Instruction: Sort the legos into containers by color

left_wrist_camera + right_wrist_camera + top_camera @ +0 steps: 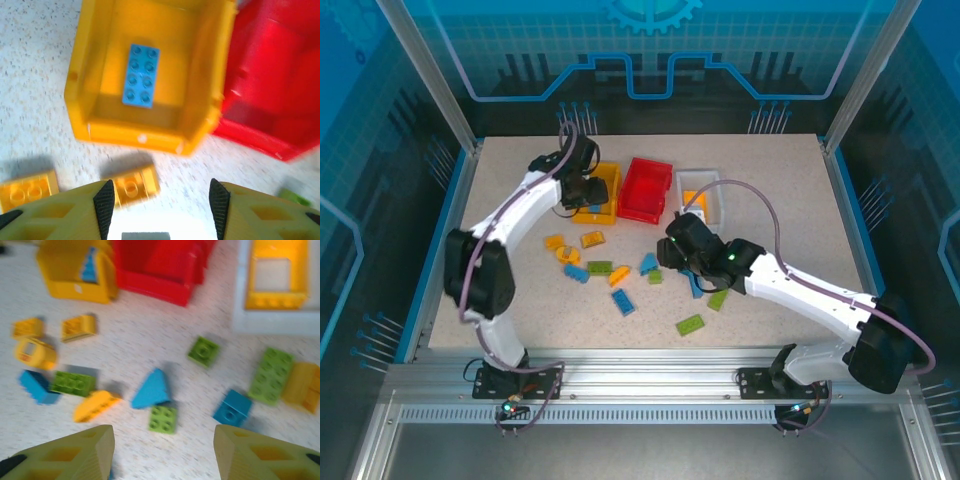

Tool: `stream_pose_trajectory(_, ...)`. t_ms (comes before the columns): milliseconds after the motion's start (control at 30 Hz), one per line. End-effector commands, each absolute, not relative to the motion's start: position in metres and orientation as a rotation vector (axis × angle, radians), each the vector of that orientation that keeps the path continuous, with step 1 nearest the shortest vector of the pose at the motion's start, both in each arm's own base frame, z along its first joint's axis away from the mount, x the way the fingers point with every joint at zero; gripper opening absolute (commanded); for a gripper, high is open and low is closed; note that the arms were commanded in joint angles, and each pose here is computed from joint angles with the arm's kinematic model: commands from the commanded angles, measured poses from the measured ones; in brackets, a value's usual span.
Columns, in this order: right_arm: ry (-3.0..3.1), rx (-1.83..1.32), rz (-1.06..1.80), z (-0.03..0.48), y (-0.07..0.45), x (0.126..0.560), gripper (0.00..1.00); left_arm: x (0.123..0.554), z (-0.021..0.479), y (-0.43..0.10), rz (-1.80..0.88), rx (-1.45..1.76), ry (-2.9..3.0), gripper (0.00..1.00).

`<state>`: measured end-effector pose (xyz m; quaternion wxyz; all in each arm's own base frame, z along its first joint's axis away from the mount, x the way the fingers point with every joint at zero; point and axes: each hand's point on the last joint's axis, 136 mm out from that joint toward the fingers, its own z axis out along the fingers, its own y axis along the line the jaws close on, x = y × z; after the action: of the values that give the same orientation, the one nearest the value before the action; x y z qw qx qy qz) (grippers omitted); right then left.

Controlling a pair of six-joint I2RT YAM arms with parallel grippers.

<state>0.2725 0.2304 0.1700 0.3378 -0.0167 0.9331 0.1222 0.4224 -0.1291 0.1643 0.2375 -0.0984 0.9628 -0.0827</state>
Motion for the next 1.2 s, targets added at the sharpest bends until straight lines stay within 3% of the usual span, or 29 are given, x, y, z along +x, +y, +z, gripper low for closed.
stream_pose_trajectory(0,2.574,0.052,0.041,0.125,0.177,0.248,0.57,0.374,0.197,-0.168,-0.432,-0.229,2.577,0.58)
stream_pose_trajectory(200,2.729,0.218,-0.044,0.077,0.131,0.205,0.62,0.278,0.209,-0.241,-0.669,-0.020,2.479,0.63)
stream_pose_trajectory(367,2.730,0.404,0.105,0.061,0.120,0.208,0.64,0.222,0.212,-0.278,-0.852,0.135,2.338,0.66)
stream_pose_trajectory(767,2.750,0.619,0.174,0.040,0.118,0.233,0.61,0.198,0.210,-0.288,-0.879,0.229,2.287,0.67)
stream_pose_trajectory(933,2.789,0.675,0.167,0.020,0.119,0.229,0.55,0.199,0.213,-0.289,-0.873,0.236,2.280,0.67)
stream_pose_trajectory(1167,2.727,0.612,0.134,0.034,0.120,0.243,0.22,0.206,0.215,-0.267,-0.780,0.142,2.273,0.67)
